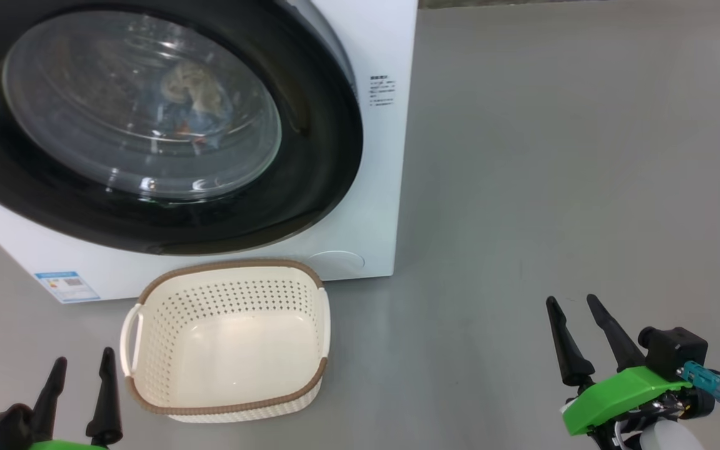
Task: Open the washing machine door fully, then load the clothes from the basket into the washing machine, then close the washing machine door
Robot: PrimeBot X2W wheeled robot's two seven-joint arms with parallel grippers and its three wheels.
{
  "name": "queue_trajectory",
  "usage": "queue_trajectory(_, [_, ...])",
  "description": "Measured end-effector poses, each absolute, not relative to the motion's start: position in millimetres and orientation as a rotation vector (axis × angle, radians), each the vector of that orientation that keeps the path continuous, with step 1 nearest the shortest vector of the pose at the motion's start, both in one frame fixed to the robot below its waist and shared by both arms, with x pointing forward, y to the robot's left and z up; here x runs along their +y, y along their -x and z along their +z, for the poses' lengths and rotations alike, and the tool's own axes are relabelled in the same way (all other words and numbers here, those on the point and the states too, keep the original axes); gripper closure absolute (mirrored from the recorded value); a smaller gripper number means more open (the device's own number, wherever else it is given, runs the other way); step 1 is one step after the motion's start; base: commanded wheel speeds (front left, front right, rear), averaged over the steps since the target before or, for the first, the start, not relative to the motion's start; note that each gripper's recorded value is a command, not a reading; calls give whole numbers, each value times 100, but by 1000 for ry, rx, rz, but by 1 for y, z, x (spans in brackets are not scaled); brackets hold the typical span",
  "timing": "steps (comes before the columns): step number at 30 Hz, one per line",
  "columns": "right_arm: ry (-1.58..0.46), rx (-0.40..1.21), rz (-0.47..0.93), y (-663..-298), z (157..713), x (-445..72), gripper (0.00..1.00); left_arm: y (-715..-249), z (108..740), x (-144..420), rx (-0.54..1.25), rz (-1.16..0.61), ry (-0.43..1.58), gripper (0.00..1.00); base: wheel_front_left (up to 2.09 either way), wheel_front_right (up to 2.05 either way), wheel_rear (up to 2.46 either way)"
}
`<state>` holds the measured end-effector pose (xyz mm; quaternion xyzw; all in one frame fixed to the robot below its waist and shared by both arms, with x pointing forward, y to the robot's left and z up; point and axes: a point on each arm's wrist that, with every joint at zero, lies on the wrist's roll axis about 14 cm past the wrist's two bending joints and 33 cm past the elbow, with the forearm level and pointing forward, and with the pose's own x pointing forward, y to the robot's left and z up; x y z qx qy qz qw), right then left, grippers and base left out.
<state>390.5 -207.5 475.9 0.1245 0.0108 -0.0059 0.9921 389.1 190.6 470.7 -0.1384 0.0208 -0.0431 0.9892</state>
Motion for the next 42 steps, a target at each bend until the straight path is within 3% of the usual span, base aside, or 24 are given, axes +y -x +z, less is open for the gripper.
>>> queue_trajectory(31, [-256,15,-45,-385,476,-217,0,-394,469,180,49,-119,278,0,0,0,0])
queue_trajectory(32, [-257,19,-47,-385,475,-217,100,-394,469,179,51,-118,280,100,0,0,0])
queue_trajectory(42, [-320,117,-74,-370,445,-214,100,-380,443,166,139,-96,370,100,0,0,0])
